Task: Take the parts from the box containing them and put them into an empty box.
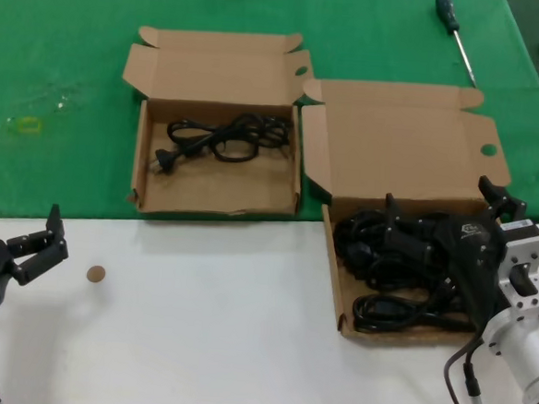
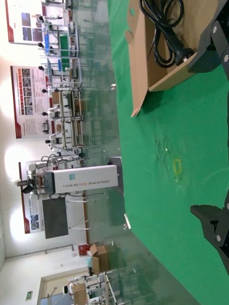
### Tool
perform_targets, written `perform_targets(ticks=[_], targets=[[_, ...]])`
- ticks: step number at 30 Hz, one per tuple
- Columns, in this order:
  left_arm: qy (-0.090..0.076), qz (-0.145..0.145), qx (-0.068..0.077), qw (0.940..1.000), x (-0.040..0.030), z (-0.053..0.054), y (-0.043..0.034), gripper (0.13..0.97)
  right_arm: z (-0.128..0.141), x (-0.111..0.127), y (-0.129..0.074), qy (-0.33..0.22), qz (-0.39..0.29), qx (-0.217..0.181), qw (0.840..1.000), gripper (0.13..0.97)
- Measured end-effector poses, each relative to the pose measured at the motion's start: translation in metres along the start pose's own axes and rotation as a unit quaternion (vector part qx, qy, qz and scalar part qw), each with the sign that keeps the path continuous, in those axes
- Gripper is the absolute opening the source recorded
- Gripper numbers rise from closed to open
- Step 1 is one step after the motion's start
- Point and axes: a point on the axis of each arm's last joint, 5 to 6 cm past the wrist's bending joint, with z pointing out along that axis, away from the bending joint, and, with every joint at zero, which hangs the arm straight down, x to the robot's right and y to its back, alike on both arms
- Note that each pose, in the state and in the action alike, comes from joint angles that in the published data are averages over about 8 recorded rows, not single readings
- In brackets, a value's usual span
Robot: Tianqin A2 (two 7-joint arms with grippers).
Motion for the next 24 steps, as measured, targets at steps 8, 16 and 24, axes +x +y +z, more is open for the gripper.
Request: perform_targets(ticks=[8,16,24], targets=[[0.000,0.000,0.000,1.0000,0.0000,0.0000,0.0000,0.966,0.0000,0.0000,0.0000,0.000,0.000,0.000,1.000,0.966],[0.000,0.000,0.000,1.0000,0.0000,0.0000,0.0000,0.966,0.0000,0.0000,0.0000,0.000,0.000,0.000,1.000,0.966],[0.000,0.000,0.000,1.0000,0.0000,0.0000,0.0000,0.966,0.0000,0.0000,0.0000,0.000,0.000,0.000,1.000,0.966]])
